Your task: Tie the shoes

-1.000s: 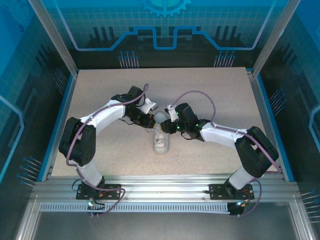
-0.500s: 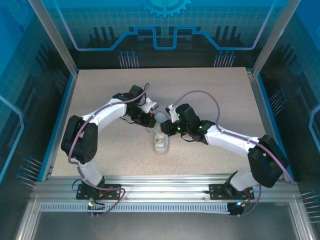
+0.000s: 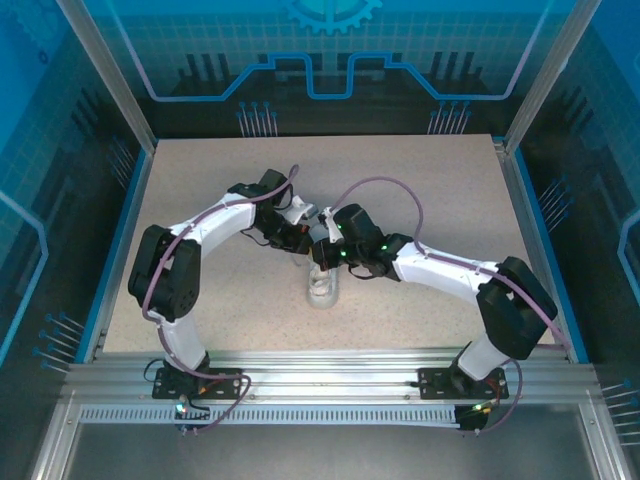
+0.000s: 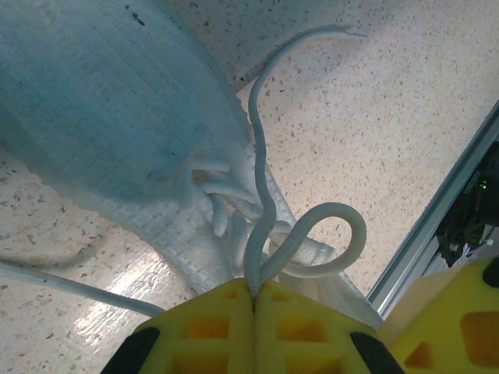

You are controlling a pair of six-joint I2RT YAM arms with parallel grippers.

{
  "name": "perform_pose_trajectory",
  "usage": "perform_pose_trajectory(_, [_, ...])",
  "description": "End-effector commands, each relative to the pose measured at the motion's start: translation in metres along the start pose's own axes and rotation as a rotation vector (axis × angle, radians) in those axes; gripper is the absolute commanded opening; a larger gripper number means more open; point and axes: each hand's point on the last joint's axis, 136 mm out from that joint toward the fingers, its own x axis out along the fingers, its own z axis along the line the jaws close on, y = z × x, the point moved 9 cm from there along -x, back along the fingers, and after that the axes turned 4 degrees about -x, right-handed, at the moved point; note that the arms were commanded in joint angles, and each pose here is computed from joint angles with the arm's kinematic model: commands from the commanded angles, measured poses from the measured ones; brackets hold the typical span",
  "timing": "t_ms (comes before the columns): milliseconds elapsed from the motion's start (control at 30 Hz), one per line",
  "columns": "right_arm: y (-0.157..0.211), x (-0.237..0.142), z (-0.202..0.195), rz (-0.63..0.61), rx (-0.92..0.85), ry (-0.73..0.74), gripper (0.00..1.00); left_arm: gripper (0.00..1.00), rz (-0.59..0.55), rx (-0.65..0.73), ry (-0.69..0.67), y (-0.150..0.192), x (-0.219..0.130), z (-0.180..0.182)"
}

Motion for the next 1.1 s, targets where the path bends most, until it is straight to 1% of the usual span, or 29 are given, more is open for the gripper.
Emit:
perform_pose_trajectory(0, [0.000, 0.006, 0.003, 0.014, 0.015, 0.000, 0.04, 0.00, 0.022, -0.032, 0.043, -0.002, -0.003, -0.004])
perform_pose_trajectory(167, [-0.001, 0.005, 0.004, 0.018, 0.020, 0.003, 0.00, 0.00, 0.026, -0.039, 0.044, -0.002, -0.003, -0.002])
perform_pose_trajectory(267, [-0.006, -0.001, 0.007, 0.011, 0.033, 0.012, 0.00, 0.00, 0.032, -0.048, 0.048, -0.002, -0.002, -0.001])
perform_pose_trajectory(467, [-0.013, -0.012, 0.016, 0.050, 0.073, 0.099, 0.07, 0.00, 0.039, -0.063, 0.041, -0.004, -0.002, 0.000])
perform_pose_trajectory(667, [-0.009, -0.003, 0.019, 0.104, 0.066, 0.142, 0.07, 0.00, 0.046, -0.076, 0.037, -0.006, 0.000, 0.002])
perform_pose_trajectory(833, [-0.001, 0.009, 0.011, 0.141, 0.064, 0.199, 0.07, 0.00, 0.051, -0.084, 0.028, -0.005, 0.000, 0.003])
perform_pose_trajectory(1067, [0.002, 0.022, 0.004, 0.188, 0.043, 0.252, 0.07, 0.00, 0.052, -0.090, 0.020, -0.004, 0.000, 0.004])
